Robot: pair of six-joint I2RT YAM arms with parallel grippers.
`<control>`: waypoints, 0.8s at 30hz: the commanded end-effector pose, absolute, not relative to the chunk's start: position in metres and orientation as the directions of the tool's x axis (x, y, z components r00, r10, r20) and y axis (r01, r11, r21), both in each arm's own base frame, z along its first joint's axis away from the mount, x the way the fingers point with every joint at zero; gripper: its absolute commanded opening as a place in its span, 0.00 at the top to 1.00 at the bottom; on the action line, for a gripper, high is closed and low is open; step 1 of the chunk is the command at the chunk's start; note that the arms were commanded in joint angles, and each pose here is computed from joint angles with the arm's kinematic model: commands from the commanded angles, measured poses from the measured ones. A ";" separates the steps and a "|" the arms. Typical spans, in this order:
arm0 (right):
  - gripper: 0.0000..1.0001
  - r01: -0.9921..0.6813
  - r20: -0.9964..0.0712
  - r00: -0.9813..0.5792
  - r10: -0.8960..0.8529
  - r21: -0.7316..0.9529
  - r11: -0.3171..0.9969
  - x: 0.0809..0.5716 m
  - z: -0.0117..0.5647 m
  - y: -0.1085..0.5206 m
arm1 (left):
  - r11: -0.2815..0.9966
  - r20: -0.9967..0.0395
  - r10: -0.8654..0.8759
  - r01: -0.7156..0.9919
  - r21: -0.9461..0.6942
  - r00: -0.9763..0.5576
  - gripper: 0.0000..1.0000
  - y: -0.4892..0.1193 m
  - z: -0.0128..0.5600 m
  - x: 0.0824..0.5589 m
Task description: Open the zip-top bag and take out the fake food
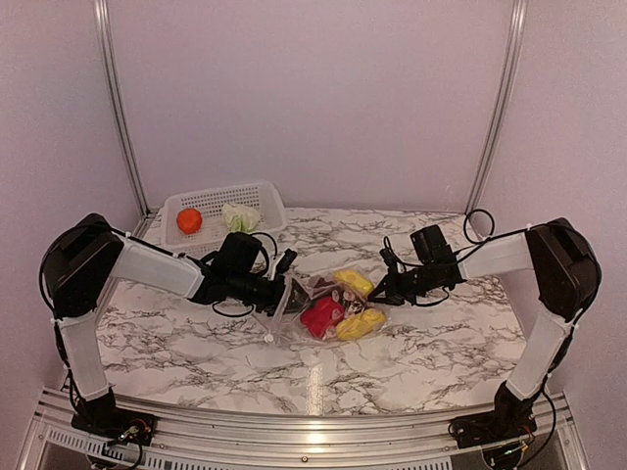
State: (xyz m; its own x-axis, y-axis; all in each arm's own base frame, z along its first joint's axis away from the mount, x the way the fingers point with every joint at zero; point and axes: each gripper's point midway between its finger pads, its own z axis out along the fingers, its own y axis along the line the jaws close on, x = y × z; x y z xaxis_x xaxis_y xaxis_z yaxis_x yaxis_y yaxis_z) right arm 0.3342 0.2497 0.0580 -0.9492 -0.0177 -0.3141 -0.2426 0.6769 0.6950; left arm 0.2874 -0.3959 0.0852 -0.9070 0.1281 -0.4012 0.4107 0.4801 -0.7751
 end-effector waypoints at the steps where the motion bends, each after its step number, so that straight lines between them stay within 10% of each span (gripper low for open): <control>1: 1.00 -0.262 -0.325 -0.945 -0.033 0.692 0.673 0.327 0.064 0.259 | 0.384 -0.433 0.194 0.475 -0.792 -0.880 0.35 -0.426 0.089 0.273; 9: 1.00 -0.253 -0.314 -0.949 -0.034 0.690 0.678 0.319 0.063 0.259 | 0.490 -0.463 0.293 0.547 -0.678 -0.836 0.02 -0.421 0.051 0.259; 14: 1.00 -0.253 -0.309 -0.950 -0.042 0.684 0.684 0.316 0.063 0.257 | 0.532 -0.483 0.346 0.593 -0.605 -0.804 0.01 -0.415 0.033 0.255; 24: 1.00 -0.236 -0.309 -0.951 -0.024 0.669 0.705 0.316 0.062 0.244 | 0.541 -0.522 0.274 0.578 -0.611 -0.808 0.43 -0.398 0.058 0.261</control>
State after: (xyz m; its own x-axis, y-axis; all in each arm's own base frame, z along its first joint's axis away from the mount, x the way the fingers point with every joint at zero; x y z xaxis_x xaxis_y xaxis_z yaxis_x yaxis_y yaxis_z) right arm 0.3198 0.2523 0.0593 -0.9519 -0.0280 -0.3052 -0.2386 0.6926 0.6807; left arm 0.2608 -0.4162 0.0491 -0.8015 0.2999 -0.5173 0.5925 0.5156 -0.6190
